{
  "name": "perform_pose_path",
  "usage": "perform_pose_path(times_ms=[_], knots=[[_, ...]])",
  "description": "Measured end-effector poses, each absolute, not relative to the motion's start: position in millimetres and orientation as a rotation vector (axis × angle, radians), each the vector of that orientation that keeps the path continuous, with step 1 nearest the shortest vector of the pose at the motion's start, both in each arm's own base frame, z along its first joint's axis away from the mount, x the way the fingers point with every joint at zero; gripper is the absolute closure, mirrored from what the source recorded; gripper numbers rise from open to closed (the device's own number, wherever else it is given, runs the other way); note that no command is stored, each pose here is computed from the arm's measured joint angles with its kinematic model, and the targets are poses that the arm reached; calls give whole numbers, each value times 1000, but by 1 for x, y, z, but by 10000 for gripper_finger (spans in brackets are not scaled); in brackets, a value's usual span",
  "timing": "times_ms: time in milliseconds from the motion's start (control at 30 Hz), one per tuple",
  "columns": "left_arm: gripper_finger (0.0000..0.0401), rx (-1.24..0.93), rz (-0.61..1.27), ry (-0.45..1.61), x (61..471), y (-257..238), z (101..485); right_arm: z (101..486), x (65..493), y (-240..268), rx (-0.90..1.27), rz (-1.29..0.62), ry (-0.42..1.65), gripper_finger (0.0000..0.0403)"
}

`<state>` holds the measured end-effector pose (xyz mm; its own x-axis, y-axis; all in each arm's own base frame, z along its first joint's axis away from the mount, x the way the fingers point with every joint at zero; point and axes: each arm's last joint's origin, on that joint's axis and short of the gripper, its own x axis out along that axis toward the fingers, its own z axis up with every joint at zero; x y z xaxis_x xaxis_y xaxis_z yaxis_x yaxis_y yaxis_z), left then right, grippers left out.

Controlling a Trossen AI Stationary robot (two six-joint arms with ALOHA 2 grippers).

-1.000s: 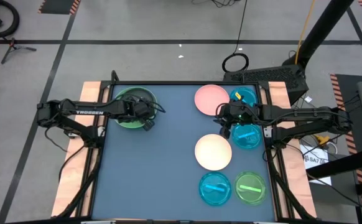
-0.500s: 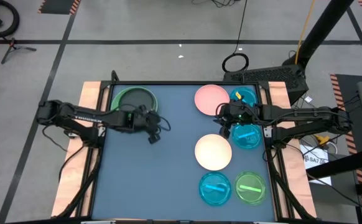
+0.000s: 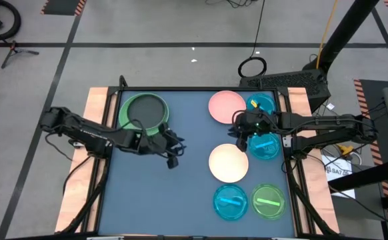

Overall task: Stack plastic plates
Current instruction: Stack the orange plate on top of the black plate

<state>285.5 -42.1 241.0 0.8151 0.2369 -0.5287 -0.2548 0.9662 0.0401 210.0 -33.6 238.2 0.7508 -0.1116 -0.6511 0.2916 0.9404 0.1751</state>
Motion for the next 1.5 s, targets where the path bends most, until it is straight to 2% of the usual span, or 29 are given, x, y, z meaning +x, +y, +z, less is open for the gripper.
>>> perform_pose_path(times_ms=[267, 667, 867, 1100, 1233, 1500], knots=[[254, -8, 230, 598, 291, -54, 228, 228, 214, -24, 250, -248, 762, 316], [254, 103, 152, 604, 287, -69, 229, 198, 241, -24, 214, -255, 876, 314], [254, 196, 242, 655, 282, -64, 226, 215, 269, -26, 152, -227, 902, 286], [254, 246, 307, 737, 276, -59, 220, 218, 286, -27, 46, -139, 1041, 241], [254, 260, 317, 765, 273, -59, 218, 208, 289, -27, -3, -101, 1137, 224], [254, 276, 325, 782, 272, -58, 217, 174, 287, -28, -2, -91, 1374, 220]])
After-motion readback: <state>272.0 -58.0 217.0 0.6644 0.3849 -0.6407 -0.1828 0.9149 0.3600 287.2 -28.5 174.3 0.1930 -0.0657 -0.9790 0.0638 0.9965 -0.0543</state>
